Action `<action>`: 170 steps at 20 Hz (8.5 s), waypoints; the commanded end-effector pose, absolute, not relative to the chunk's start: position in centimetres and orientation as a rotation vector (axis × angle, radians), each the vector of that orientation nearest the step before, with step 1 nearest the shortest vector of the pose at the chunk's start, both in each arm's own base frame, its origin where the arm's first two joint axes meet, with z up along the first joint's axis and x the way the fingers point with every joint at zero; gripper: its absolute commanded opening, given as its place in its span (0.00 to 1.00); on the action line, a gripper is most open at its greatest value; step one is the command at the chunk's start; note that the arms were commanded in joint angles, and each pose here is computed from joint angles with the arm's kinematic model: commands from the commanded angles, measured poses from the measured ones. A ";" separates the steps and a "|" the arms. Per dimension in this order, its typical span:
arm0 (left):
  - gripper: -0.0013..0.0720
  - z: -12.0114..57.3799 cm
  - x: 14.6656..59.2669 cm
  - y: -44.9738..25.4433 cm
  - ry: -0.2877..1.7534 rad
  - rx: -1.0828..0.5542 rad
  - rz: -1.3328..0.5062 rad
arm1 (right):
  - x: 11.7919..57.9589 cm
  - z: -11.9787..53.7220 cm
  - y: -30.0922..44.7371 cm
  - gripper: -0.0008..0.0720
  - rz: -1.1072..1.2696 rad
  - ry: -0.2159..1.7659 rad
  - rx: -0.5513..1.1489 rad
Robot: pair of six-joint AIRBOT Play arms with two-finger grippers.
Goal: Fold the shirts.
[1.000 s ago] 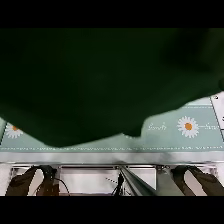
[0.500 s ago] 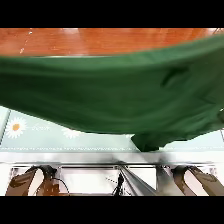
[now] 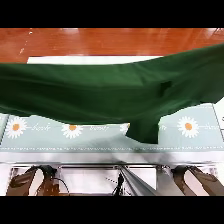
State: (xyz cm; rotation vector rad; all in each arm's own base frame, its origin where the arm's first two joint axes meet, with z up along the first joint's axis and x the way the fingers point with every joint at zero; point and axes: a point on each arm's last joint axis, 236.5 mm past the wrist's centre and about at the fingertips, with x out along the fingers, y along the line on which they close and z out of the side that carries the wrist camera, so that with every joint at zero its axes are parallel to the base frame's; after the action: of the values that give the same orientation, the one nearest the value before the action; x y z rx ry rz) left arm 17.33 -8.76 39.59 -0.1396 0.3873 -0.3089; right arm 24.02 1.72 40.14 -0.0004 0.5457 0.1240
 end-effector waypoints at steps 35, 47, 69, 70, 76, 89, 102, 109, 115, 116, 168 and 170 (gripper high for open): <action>0.05 10.6 50.1 -4.9 0.540 -0.137 -0.201 | 55.6 6.6 -0.5 0.05 0.067 0.918 0.241; 0.06 -2.5 48.6 -7.8 0.907 -0.287 -0.228 | 52.8 -3.3 0.7 0.05 0.062 1.224 0.336; 1.00 -6.0 25.0 3.4 1.638 -0.704 -0.169 | 34.8 -0.4 -7.2 0.75 0.126 1.481 0.552; 1.00 -6.6 24.8 3.1 1.643 -0.704 -0.169 | 35.1 -0.4 -7.3 0.75 0.123 1.469 0.551; 1.00 -9.5 25.1 0.1 1.712 -0.688 -0.228 | 35.4 -0.3 -7.3 0.75 0.123 1.455 0.552; 0.06 -12.2 26.0 -6.1 1.780 -0.651 -0.351 | 32.0 -1.8 -9.6 0.75 0.034 1.570 0.478; 0.05 -10.9 26.1 -4.9 1.751 -0.688 -0.390 | 28.0 -9.7 2.9 0.75 0.236 1.569 0.740; 0.05 -8.8 30.2 -5.0 1.617 -0.703 -0.416 | 29.4 -10.3 6.1 0.24 0.210 1.542 0.765; 0.05 0.7 37.2 -4.7 1.288 -0.610 -0.486 | 33.1 -0.4 6.5 0.05 0.419 1.324 0.586; 0.05 4.2 38.4 -4.5 1.194 -0.565 -0.495 | 34.4 3.5 6.2 0.05 0.441 1.213 0.510; 0.71 -2.9 45.6 -5.0 1.386 -0.576 -0.280 | 49.7 -1.5 -0.6 0.33 0.110 1.456 0.315; 0.72 -1.7 42.7 -1.5 1.492 -0.484 -0.268 | 46.9 0.8 -2.4 0.54 0.175 1.503 0.185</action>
State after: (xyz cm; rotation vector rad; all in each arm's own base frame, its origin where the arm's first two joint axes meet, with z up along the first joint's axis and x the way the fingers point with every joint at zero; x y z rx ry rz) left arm 46.19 -3.84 -1.99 -0.5435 1.3425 -0.2543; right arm 49.96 -1.15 -0.70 0.3009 1.4271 0.0981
